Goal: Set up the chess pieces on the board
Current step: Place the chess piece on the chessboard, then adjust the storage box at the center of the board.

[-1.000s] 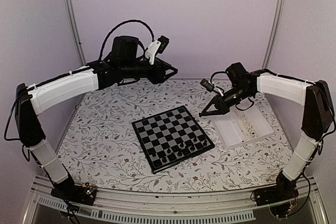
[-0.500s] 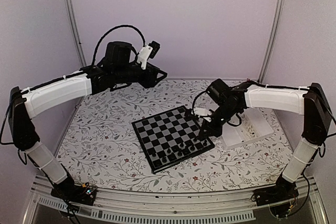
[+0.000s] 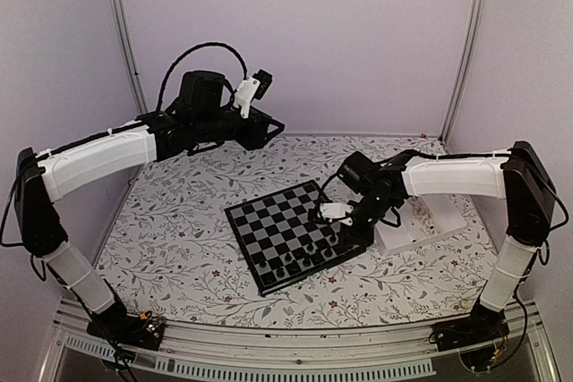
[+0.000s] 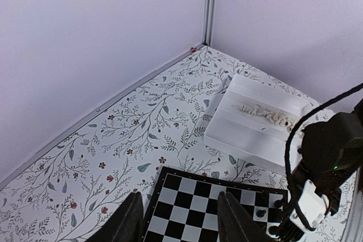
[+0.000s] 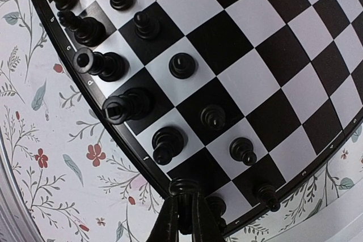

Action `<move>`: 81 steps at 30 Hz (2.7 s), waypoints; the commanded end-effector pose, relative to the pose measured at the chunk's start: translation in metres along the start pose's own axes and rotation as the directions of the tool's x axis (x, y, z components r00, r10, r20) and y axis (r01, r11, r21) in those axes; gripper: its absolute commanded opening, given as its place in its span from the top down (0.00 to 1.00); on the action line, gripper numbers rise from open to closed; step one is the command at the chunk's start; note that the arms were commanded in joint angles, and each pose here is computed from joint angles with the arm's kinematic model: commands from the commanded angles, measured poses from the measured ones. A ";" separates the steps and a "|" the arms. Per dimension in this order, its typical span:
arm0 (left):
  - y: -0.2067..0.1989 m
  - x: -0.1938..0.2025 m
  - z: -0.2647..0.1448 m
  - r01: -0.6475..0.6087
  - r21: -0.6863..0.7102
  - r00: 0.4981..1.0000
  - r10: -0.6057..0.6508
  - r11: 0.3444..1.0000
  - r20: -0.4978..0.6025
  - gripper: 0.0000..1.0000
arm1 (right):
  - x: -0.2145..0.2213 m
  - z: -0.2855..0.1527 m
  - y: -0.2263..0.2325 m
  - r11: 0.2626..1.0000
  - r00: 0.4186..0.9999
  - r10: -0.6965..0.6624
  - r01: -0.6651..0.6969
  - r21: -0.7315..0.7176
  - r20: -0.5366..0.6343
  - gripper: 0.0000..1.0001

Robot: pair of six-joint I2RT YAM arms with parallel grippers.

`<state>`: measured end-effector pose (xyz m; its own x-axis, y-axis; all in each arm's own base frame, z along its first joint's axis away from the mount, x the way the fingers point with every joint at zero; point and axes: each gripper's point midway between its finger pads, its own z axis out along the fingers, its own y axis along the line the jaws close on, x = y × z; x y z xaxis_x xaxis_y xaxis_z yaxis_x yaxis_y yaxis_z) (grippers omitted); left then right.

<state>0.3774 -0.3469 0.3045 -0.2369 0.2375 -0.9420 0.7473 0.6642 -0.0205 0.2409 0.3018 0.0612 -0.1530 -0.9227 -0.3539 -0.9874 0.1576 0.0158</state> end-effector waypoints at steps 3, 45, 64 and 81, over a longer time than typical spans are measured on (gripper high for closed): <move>0.003 -0.004 -0.005 -0.004 -0.003 1.000 0.005 1.000 0.012 0.54 | 0.002 0.009 0.000 0.999 0.999 -0.026 0.026 0.019 -0.031 0.99; -0.001 0.005 0.003 0.002 0.028 1.000 -0.002 1.000 -0.017 0.54 | -0.018 -0.001 -0.005 0.999 1.000 -0.014 0.014 0.038 0.012 0.77; -0.018 0.033 0.027 -0.111 0.062 0.990 0.116 0.992 -0.081 0.54 | 0.064 -0.096 -0.075 0.960 0.961 0.200 -0.231 0.156 0.193 0.66; -0.067 0.054 0.062 -0.062 0.168 0.977 0.094 0.984 -0.189 0.55 | 0.147 -0.033 -0.065 0.985 0.992 0.128 -0.129 0.118 0.015 0.65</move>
<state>0.3569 -0.4149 0.2274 -0.2654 0.4390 -0.8584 0.8507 0.5256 0.0058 0.2762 0.1395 0.0467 -0.3356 -0.8668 -0.3688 -0.9256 0.3762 -0.0421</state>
